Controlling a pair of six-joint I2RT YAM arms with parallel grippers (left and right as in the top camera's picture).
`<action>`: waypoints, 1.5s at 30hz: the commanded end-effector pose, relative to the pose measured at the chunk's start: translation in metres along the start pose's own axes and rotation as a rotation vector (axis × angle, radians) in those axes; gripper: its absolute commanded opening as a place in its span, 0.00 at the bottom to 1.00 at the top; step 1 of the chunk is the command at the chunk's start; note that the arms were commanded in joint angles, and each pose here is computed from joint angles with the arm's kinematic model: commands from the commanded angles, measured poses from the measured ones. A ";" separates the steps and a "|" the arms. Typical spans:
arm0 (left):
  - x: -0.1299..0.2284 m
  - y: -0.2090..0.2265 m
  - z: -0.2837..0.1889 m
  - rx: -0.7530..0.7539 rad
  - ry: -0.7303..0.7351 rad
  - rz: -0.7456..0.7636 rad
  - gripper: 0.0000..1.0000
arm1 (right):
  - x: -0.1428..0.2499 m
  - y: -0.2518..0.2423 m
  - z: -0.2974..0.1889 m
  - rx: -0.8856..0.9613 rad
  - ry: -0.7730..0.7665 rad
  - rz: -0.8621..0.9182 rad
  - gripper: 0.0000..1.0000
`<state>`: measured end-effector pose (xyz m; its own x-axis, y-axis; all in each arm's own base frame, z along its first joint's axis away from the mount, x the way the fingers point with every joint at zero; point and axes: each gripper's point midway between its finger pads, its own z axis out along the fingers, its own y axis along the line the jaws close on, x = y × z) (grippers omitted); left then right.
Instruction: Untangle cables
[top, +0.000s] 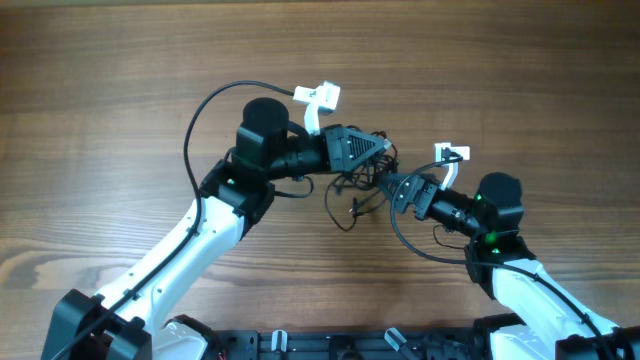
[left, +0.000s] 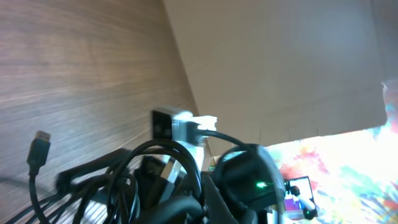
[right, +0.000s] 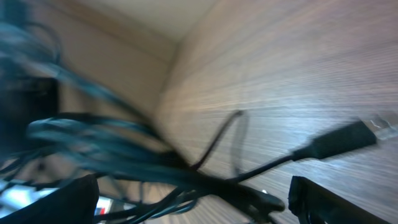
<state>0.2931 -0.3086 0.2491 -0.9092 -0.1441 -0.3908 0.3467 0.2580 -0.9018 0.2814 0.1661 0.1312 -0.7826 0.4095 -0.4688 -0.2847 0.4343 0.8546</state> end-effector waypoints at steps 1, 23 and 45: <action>0.019 -0.032 0.009 0.087 0.057 0.059 0.04 | -0.013 -0.029 -0.002 0.150 -0.097 0.073 1.00; -0.029 0.006 -0.047 0.048 -0.007 -0.019 0.12 | -0.023 -0.070 -0.033 0.253 -0.132 0.220 1.00; 0.032 0.102 -0.016 -0.601 -0.114 -0.128 0.04 | -0.018 -0.027 -0.026 0.045 -0.037 0.075 1.00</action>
<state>0.2897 -0.2663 0.1318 -0.9106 -0.3207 -0.2607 -0.0597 0.7262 -0.6849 0.2949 0.1209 0.1215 -0.7648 0.5201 -0.3802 -0.1445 0.4366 0.8880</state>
